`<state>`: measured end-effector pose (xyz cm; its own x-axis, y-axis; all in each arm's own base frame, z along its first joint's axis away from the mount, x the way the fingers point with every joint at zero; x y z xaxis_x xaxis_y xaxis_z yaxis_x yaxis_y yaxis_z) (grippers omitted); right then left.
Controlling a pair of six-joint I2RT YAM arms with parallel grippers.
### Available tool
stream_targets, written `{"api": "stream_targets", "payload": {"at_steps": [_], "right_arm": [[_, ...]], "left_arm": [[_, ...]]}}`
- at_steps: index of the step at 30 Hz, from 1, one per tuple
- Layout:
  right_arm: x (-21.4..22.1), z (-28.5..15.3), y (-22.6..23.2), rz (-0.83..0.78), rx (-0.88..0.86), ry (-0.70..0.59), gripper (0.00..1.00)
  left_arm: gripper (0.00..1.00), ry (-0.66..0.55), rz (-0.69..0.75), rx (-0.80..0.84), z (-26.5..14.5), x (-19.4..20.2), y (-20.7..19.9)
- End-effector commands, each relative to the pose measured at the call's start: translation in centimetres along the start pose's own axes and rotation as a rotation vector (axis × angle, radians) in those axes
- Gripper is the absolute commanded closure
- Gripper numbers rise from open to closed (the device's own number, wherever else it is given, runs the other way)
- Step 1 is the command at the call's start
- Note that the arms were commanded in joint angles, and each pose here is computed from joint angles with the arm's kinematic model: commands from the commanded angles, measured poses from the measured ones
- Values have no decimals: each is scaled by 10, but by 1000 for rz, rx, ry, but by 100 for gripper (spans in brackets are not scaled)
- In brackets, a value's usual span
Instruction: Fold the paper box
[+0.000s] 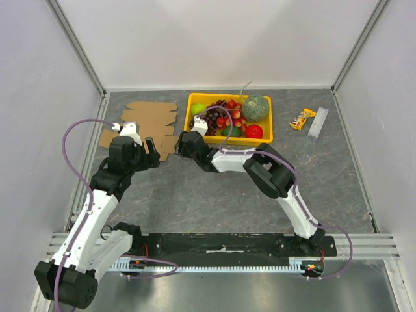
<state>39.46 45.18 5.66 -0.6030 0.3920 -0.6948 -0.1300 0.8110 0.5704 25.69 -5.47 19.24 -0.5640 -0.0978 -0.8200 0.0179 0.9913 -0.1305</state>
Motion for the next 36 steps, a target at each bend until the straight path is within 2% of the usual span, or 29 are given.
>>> {"api": "stream_targets", "payload": {"at_steps": [1, 8, 12, 15, 17, 23, 27, 31, 33, 36], "right_arm": [[-3, 10, 11, 31, -9, -46, 42], [5, 18, 19, 30, -80, -49, 58], [5, 16, 30, 8, -149, -45, 74], [3, 9, 41, -21, -206, -29, 92], [2, 2, 51, -60, -256, -6, 99], [-14, -34, 65, -179, -319, 41, 100], [-32, -62, 73, -362, -339, 83, 100], [-54, -98, 75, -507, -378, 131, 100], [-70, -113, 71, -579, -385, 143, 100], [-88, -139, 47, -695, -337, 208, 100]], "left_arm": [[19, -18, 37, 16, -2, -2, -1], [19, -18, 34, 13, -2, -2, 0], [19, -21, 35, 6, -2, -3, 1], [21, -23, 35, 3, -3, -3, 1], [22, -28, 34, 1, -3, -4, 1], [28, -58, 29, 6, -7, -9, 1], [32, -119, 31, 35, -17, -18, -2], [30, -233, 44, 91, -34, -31, -8], [26, -289, 44, 139, -42, -38, -15], [23, -356, 57, 238, -57, -50, -30]]}}
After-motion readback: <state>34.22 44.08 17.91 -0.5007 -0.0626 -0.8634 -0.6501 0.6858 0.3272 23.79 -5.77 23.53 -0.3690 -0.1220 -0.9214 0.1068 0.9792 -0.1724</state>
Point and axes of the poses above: each gripper's point midway between its finger pads, its own z axis out along the fingers, its own y axis along the line the jaws close on, x = y × z, the point moved 2 cm from there along -z, back along the fingers, and after that the axes turned 4 degrees about z, right-handed, at the moved point
